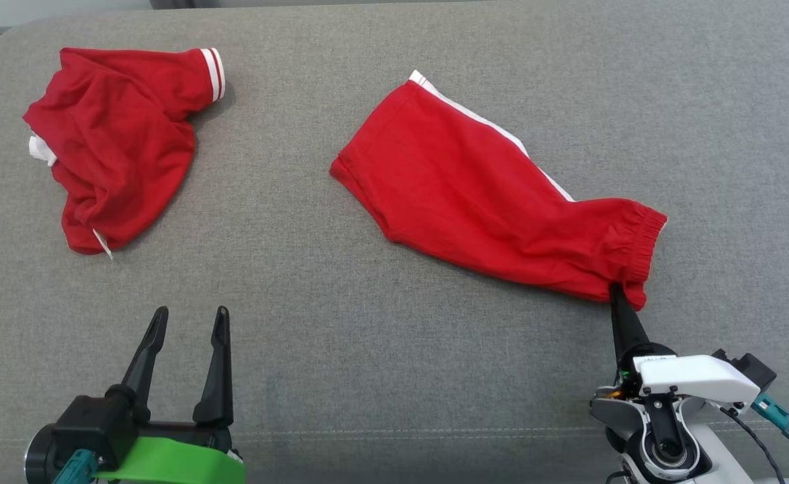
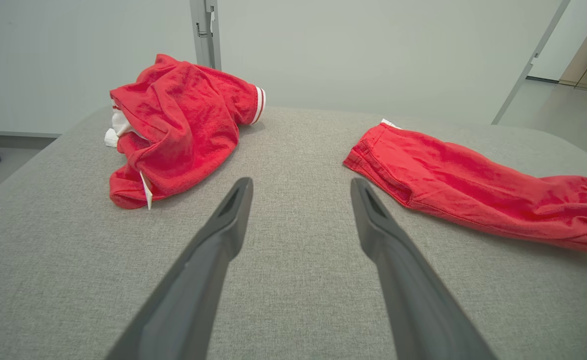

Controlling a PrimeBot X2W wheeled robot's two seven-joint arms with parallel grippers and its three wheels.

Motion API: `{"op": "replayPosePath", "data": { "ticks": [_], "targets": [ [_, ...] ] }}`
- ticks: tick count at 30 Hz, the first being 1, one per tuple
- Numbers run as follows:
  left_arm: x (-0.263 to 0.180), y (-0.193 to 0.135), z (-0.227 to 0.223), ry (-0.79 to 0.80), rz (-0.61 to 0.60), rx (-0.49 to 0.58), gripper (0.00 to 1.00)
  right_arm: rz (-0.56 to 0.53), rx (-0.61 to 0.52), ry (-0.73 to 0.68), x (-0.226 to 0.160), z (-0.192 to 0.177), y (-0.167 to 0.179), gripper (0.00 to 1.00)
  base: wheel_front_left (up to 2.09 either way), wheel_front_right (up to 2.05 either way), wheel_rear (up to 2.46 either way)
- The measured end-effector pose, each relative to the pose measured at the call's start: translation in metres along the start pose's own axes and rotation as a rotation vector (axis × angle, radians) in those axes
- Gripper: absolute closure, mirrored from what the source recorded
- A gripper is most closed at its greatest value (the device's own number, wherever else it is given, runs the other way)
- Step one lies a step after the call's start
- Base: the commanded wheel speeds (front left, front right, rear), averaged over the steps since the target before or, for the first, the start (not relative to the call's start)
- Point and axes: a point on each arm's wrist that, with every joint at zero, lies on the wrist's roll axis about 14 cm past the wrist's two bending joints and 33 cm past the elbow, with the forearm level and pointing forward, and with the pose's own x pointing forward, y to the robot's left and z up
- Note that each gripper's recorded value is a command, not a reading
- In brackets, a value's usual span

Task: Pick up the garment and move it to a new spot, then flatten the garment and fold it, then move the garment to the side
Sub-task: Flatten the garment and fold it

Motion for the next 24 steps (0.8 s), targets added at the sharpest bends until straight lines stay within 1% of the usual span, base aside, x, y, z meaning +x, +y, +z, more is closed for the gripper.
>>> {"op": "replayPosePath", "data": {
  "ticks": [6, 10, 12, 24],
  "targets": [
    [-0.001, 0.001, 0.0, -0.007, 0.005, 0.001, 0.0, 0.01, -0.006, -0.05, 0.0, 0.016, 0.003, 1.0, 0.0, 0.0, 0.0],
    [0.0, 0.001, 0.0, -0.008, 0.011, -0.001, 0.0, 0.024, -0.034, -0.045, -0.003, 0.018, 0.006, 1.0, 0.0, 0.0, 0.0],
    [0.0, 0.0, 0.0, -0.008, 0.005, -0.003, 0.0, 0.025, -0.078, -0.047, -0.005, 0.027, 0.004, 1.0, 0.0, 0.0, 0.0],
    [0.009, -0.01, -0.003, -0.003, -0.026, -0.015, 0.0, -0.004, -0.345, -0.159, -0.022, 0.118, -0.007, 1.0, 0.0, 0.0, 0.0]
  ]
}}
